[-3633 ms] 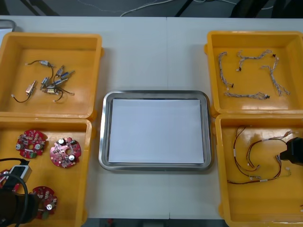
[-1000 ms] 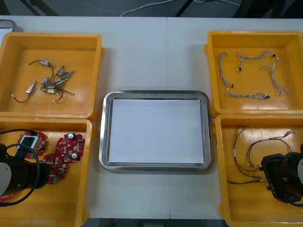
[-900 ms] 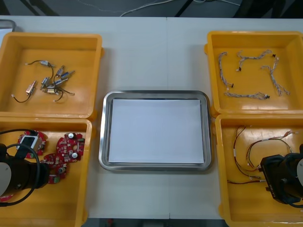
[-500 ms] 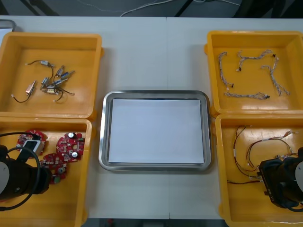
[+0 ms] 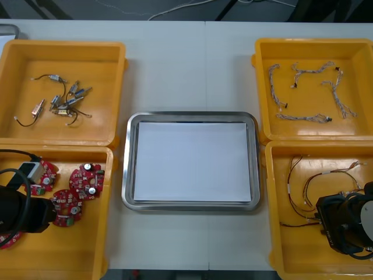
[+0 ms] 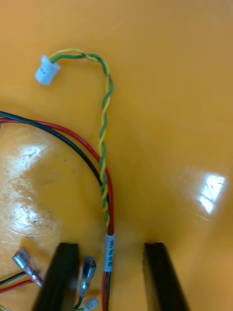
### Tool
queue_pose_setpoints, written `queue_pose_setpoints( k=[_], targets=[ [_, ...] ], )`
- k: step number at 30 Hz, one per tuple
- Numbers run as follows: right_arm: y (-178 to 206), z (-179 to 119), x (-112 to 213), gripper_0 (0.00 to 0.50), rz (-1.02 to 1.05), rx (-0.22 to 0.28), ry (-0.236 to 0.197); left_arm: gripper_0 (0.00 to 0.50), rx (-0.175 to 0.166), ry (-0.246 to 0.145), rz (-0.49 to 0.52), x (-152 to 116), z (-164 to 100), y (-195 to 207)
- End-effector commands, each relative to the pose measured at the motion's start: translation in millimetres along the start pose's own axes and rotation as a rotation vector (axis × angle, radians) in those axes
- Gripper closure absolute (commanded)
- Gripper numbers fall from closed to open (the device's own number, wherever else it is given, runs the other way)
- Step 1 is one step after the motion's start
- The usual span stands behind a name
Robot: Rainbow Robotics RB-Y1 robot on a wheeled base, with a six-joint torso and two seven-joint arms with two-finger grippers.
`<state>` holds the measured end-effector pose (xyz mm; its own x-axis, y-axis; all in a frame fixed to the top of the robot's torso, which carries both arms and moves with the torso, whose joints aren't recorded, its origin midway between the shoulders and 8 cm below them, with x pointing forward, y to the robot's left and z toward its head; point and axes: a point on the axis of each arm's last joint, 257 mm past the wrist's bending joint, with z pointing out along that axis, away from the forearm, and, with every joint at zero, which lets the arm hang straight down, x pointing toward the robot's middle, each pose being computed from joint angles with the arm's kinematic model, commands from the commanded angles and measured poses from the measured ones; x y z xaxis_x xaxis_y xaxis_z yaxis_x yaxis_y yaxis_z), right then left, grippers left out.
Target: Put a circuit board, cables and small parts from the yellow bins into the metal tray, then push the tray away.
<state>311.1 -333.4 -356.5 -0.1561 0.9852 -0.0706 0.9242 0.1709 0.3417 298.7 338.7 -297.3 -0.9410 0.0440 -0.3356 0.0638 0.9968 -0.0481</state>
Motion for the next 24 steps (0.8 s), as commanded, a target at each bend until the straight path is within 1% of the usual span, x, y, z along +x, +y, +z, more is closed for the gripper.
queue_pose_setpoints(
  k=[1, 4, 9, 13, 15, 17, 18, 20, 22, 24],
  targets=[
    [-14.0, 7.9, 14.7, 0.500, 0.002, 0.033, 0.032, 0.114, -0.026, -0.039, 0.126, -14.7, -16.9, 2.2],
    [-9.4, 6.8, 14.9, 0.500, -0.011, 0.024, 0.032, 0.111, -0.011, -0.046, 0.130, -7.0, -19.9, -8.1],
    [-5.3, 2.2, 12.4, 0.500, -0.035, 0.024, 0.026, 0.111, -0.002, -0.049, 0.125, 6.1, -21.4, -17.3],
    [1.1, -15.2, 7.8, 0.500, -0.062, 0.032, 0.014, 0.111, 0.008, -0.073, 0.129, 11.2, -14.4, -25.2],
    [2.3, -24.1, 6.1, 0.500, -0.070, 0.037, 0.010, 0.111, -0.003, -0.083, 0.134, 11.4, -11.3, -24.5],
    [5.3, -38.4, 5.6, 0.500, -0.080, 0.040, 0.009, 0.113, -0.026, -0.101, 0.146, 9.5, -7.1, -23.1],
    [6.2, -45.0, 7.4, 0.500, -0.086, 0.041, 0.015, 0.111, -0.037, -0.105, 0.148, 9.5, -4.7, -22.0],
    [9.8, -58.4, 7.7, 0.500, -0.090, 0.035, 0.028, 0.111, -0.049, -0.117, 0.149, 9.0, -1.4, -22.5],
    [11.3, -68.8, 8.7, 0.500, -0.092, 0.032, 0.045, 0.112, -0.058, -0.129, 0.150, 8.3, 1.7, -23.1],
    [13.8, -78.2, 8.3, 0.500, -0.098, 0.027, 0.055, 0.112, -0.061, -0.140, 0.155, 8.1, 5.4, -26.6]
  ],
)
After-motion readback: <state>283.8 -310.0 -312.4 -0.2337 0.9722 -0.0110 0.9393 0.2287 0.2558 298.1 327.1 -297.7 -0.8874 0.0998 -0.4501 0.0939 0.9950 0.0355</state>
